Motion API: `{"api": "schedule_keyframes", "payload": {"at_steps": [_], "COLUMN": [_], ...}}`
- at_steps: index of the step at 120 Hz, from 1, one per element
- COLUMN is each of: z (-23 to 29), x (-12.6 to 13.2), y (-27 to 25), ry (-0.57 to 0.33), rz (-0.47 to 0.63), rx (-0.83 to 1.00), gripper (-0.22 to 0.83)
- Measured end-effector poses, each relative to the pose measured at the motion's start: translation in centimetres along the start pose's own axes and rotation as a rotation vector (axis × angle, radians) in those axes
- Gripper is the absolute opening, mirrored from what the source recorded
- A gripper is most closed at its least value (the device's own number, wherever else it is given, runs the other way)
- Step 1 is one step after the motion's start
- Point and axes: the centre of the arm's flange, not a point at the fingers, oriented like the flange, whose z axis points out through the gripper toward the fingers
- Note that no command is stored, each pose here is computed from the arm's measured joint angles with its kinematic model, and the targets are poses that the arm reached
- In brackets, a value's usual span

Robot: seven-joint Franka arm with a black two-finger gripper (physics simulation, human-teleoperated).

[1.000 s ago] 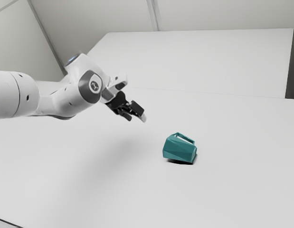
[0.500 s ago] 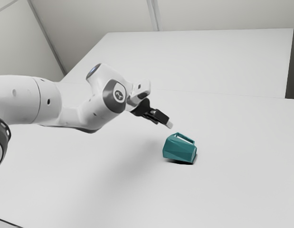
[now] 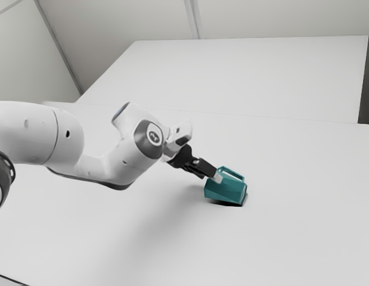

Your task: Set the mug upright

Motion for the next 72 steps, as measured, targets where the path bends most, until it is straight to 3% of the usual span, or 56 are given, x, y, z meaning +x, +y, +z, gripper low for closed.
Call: {"api": "schedule_keyframes", "payload": {"at_steps": [38, 72], "z": [2.1, 2.7], "x": [1.0, 0.2], "y": [1.9, 2.7], "ry": [0.021, 0.054], "rz": [0.049, -0.003], "rx": [0.006, -0.017], "gripper": [0.6, 0.58]}}
